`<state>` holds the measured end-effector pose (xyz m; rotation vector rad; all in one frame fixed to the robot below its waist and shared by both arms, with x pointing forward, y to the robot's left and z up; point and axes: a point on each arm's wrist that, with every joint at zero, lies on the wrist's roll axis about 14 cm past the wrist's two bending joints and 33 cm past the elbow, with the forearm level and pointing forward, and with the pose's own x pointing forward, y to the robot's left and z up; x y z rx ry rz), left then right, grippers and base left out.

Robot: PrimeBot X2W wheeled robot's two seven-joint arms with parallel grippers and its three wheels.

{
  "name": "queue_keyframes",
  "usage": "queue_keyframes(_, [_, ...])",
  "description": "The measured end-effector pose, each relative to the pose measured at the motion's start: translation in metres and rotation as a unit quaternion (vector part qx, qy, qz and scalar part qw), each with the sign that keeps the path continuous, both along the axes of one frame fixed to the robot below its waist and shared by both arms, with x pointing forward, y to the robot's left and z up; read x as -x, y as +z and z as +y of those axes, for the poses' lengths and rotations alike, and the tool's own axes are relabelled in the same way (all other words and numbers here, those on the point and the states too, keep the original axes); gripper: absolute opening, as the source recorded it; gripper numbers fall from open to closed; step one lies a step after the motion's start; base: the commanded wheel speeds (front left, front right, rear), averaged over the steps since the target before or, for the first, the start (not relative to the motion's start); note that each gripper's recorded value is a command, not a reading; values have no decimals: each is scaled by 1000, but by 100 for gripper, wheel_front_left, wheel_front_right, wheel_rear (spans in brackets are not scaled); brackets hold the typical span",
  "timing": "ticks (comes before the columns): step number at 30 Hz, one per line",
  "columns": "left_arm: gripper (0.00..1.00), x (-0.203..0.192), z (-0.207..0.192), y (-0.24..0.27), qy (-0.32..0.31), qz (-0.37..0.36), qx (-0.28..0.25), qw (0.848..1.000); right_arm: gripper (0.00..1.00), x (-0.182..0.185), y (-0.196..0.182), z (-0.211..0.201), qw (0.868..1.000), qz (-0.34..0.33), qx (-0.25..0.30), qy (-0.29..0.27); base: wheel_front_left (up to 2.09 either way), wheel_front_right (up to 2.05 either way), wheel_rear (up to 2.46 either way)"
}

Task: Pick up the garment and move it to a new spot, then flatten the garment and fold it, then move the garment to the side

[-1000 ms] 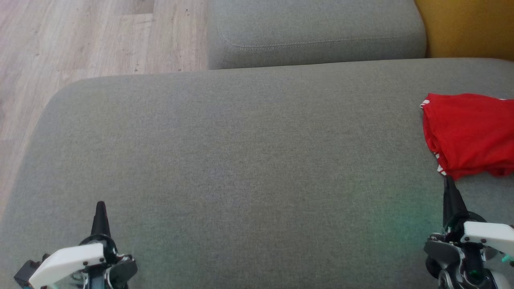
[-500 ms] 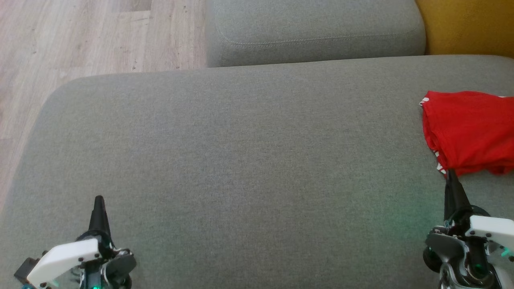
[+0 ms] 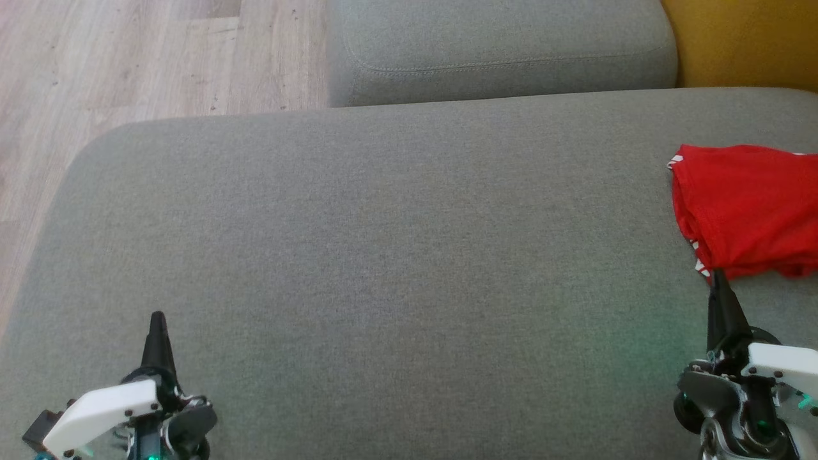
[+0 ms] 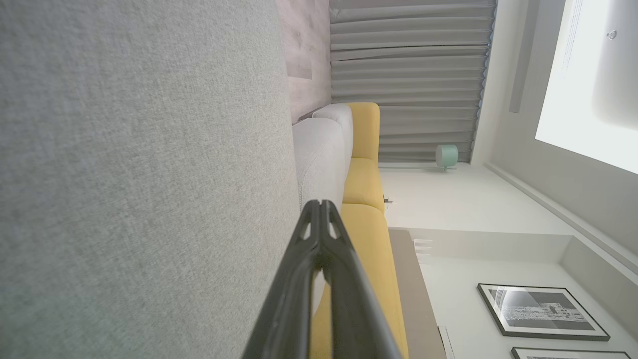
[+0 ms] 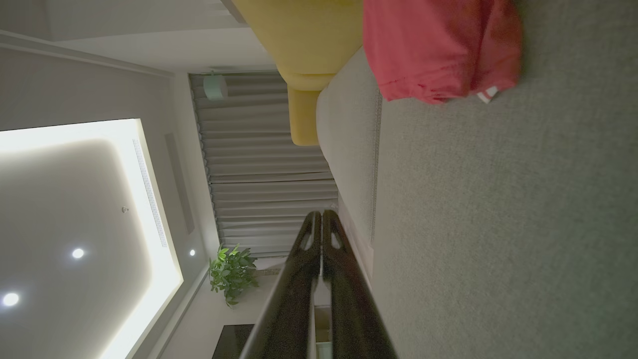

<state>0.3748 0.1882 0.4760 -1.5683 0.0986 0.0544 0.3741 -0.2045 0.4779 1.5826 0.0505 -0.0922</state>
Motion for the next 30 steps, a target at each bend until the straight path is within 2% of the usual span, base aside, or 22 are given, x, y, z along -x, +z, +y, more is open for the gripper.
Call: queue_keyframes(30, [0, 0, 0, 0, 0, 0, 0, 1000, 0, 0, 0, -2, 1000, 0, 0, -3, 0, 0, 0])
